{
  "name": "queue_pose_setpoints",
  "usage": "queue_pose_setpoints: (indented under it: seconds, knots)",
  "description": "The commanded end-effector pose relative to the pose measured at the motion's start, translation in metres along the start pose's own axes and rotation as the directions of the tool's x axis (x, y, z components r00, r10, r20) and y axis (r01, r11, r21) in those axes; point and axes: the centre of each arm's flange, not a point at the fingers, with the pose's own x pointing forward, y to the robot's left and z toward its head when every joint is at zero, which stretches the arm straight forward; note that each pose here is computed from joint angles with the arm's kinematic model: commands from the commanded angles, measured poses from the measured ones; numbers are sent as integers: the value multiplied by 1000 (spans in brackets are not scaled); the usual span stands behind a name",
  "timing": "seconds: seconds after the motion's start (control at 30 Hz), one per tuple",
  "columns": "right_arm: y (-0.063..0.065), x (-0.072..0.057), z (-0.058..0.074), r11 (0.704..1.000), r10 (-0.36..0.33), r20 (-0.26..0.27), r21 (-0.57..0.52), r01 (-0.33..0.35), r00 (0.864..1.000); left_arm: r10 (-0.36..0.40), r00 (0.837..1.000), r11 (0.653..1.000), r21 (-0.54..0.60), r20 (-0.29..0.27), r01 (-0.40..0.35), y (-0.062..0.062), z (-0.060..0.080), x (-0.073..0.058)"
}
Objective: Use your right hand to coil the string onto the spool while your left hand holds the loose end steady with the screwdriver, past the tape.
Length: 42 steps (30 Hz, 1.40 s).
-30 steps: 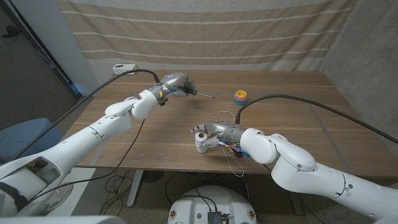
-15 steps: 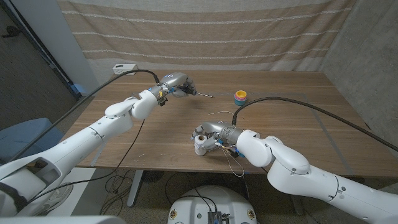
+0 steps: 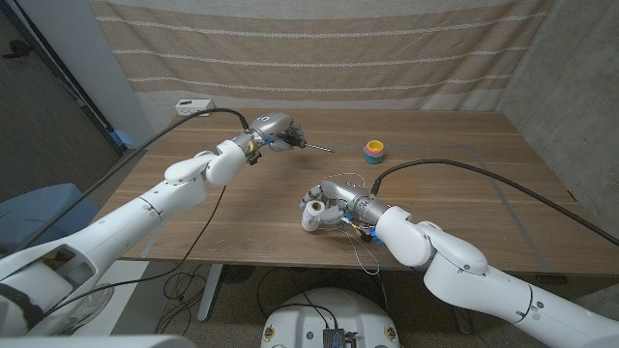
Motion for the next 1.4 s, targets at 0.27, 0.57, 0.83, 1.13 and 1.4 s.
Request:
queue_pose_setpoints:
  seconds: [0.27,0.57,0.83,1.13,1.4]
  knots:
    - [-36,1,-29,886,-370,148,353,301,917,29,1000,999,-32,-4,-29,2,-3,7]
    - [-56,10,-29,841,-452,201,420,340,869,36,999,997,-74,-7,-36,3,-5,12]
    - [-71,19,-26,807,-509,252,472,355,823,37,999,995,-91,-2,-37,4,-4,17]
    - [-87,37,-26,761,-590,287,509,402,754,26,1000,994,-105,14,-24,4,1,22]
    - [-108,53,-36,724,-642,269,522,452,718,13,1000,993,-115,26,-10,5,6,20]
